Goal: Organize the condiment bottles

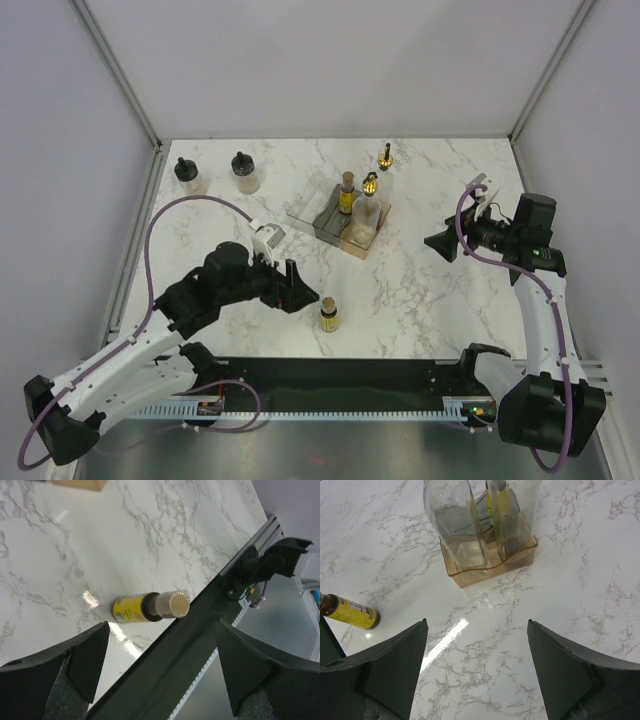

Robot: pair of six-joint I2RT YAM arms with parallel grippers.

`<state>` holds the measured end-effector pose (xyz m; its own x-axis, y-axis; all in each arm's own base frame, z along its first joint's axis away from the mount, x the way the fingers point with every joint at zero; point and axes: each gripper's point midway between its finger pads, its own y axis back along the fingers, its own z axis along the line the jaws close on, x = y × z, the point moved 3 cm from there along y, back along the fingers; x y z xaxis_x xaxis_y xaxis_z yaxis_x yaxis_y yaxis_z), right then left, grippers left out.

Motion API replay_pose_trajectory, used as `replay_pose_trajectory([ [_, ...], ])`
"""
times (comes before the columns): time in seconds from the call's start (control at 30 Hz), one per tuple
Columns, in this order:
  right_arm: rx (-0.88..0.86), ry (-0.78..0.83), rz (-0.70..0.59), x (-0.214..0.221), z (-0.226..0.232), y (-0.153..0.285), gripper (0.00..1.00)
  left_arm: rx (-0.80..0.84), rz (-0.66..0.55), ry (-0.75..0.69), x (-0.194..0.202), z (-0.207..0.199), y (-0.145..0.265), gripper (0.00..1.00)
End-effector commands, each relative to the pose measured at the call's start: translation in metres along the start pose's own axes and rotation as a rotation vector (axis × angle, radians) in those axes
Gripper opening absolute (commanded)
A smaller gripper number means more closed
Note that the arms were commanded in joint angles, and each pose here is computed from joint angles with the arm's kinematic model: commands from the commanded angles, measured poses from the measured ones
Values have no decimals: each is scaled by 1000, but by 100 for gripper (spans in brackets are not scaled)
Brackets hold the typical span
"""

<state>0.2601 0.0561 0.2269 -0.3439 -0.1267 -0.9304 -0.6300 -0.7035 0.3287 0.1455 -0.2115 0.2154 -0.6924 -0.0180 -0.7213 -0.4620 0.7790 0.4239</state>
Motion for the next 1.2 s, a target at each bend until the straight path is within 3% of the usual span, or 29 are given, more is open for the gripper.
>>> replay_pose_trajectory([
  [0.0,-39,21,-11,0,2,-2,90,10,30,64,17,-14,2,94],
  [0.2,-38,13,-5,1,0,-4,90,-46,107,-9,38,-23,-12,94],
  [0.5,-28,11,1,2,-2,-4,90,-275,116,-133,34,-19,-46,94],
  [1.17,-15,12,5,2,-3,-3,90,-286,165,-216,41,-45,-73,91],
])
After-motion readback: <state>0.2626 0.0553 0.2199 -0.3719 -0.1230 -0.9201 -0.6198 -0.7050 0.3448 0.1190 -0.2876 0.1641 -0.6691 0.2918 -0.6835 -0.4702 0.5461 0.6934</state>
